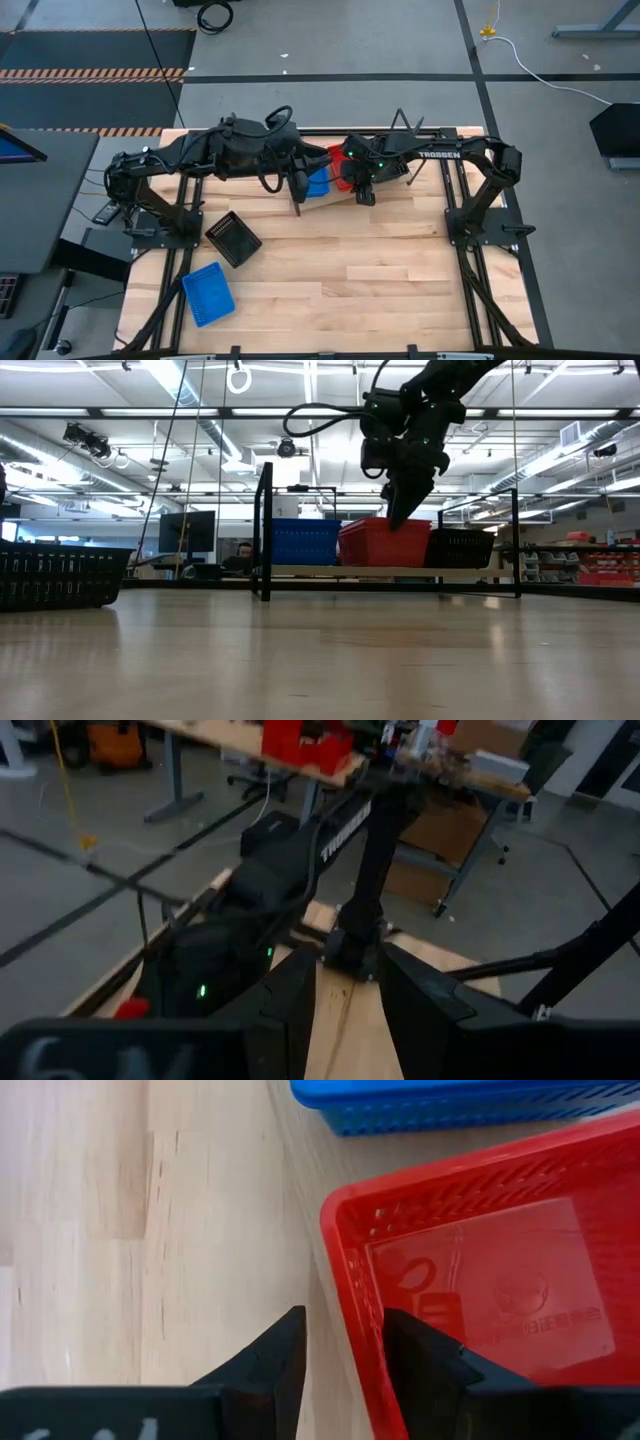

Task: Stack baskets on shelf by color
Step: Stack the red bin on the stacked red bins on the shelf, then stack the black bin on the stacked black bins on the shelf

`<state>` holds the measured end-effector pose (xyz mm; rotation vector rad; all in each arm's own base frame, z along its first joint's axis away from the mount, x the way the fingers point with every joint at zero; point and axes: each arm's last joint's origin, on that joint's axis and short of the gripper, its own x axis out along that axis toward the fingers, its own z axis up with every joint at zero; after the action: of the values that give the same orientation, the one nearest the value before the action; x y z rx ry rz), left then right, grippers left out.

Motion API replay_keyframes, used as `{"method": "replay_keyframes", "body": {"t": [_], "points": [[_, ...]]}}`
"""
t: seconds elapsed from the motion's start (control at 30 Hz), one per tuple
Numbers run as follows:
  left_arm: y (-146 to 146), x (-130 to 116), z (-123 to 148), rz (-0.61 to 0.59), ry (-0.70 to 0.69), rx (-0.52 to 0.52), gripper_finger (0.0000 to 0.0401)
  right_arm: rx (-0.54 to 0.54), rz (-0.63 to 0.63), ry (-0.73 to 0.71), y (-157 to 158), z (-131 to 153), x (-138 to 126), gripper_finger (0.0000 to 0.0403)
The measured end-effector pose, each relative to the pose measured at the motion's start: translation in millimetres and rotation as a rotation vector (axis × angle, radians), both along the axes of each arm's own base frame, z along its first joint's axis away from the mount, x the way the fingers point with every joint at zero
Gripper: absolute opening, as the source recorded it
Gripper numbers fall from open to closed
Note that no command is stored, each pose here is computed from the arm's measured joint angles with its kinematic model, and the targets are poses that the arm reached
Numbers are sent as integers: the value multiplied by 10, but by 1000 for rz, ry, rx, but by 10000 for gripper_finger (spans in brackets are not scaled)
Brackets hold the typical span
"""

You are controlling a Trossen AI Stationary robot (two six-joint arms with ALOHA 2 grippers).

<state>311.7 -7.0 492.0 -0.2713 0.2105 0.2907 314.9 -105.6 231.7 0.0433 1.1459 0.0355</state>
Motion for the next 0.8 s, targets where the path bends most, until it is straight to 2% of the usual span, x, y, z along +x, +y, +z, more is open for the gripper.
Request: {"method": "replay_keyframes", "body": {"t": [0.1,0.23,0.37,0.43,0.53,0.7,0.8], "points": [[4,-34,-85,14,85,-39,117,-24,-9,-4,1,44,-23,138],[14,-204,-218,61,261,-124,117,-81,-26,-71,8,245,-99,138],[-3,-416,-445,139,545,-218,117,-106,-49,-158,46,503,-230,138],[-32,-530,-576,176,708,-247,117,-100,-80,-195,72,615,-298,139],[-121,-597,-778,190,876,-271,117,-76,-147,-248,110,770,-405,139],[-360,-589,-1077,119,962,-257,117,-4,-251,-331,175,981,-569,148],[-483,-552,-1353,106,1016,-282,117,25,-296,-367,212,1084,-670,161]]}}
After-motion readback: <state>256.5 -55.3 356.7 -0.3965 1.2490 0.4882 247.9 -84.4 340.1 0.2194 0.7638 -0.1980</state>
